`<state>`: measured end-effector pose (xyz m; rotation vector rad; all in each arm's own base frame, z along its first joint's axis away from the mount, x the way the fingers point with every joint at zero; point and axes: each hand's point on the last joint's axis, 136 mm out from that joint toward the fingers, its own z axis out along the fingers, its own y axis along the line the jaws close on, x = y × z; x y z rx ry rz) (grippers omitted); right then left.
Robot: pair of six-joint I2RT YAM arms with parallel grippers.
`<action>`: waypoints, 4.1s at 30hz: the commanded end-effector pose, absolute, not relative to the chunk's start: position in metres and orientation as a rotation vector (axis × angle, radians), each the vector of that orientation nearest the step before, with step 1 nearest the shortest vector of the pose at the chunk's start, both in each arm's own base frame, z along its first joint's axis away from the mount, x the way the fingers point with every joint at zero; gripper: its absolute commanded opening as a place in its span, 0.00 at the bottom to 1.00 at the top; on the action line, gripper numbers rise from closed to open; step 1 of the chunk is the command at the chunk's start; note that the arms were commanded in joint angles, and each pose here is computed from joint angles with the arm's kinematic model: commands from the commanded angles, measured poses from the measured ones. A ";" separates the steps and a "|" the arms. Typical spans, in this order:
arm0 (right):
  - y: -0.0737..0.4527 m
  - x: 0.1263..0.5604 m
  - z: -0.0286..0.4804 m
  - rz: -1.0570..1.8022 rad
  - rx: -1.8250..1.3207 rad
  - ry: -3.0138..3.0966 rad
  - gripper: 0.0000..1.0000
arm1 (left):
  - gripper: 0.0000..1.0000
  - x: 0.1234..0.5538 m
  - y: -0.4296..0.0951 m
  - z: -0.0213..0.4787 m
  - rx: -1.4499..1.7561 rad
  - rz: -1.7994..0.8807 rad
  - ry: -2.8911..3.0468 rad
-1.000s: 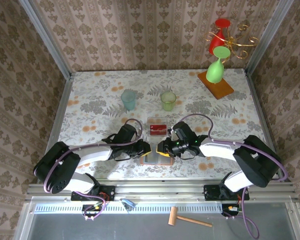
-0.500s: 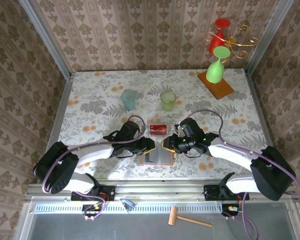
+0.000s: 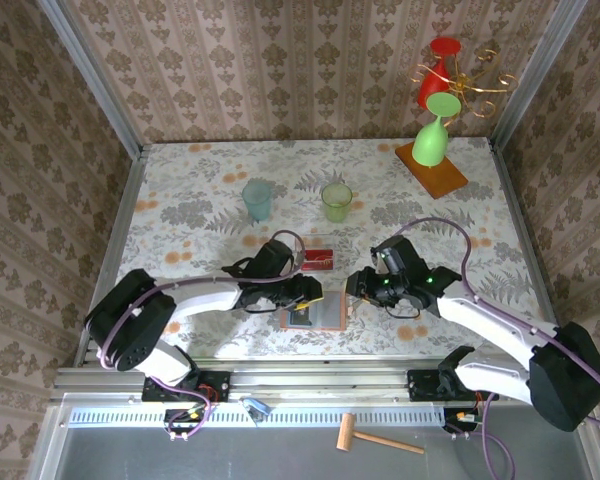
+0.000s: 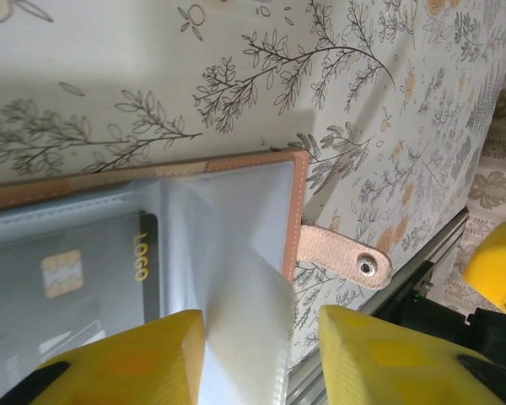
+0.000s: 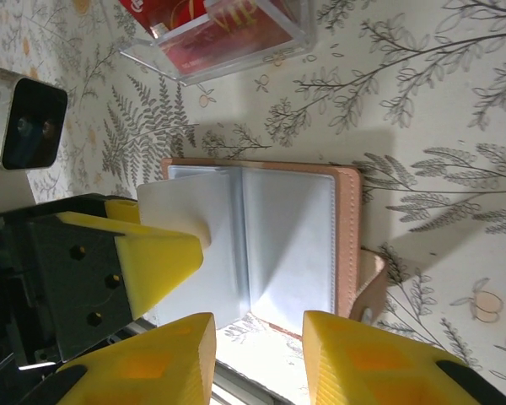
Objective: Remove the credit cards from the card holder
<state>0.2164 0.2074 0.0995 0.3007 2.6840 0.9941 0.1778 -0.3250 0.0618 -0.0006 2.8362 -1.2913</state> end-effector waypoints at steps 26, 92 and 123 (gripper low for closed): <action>0.199 0.198 0.064 1.013 0.348 2.774 0.34 | 0.53 0.186 -0.357 0.073 0.079 -1.402 2.793; 0.241 0.235 0.103 0.981 0.172 2.771 0.30 | 0.45 0.181 -0.247 0.058 -0.145 -1.136 2.782; 0.341 0.219 0.051 1.174 0.059 2.903 0.23 | 0.17 0.169 -0.234 0.030 -0.188 -1.112 2.832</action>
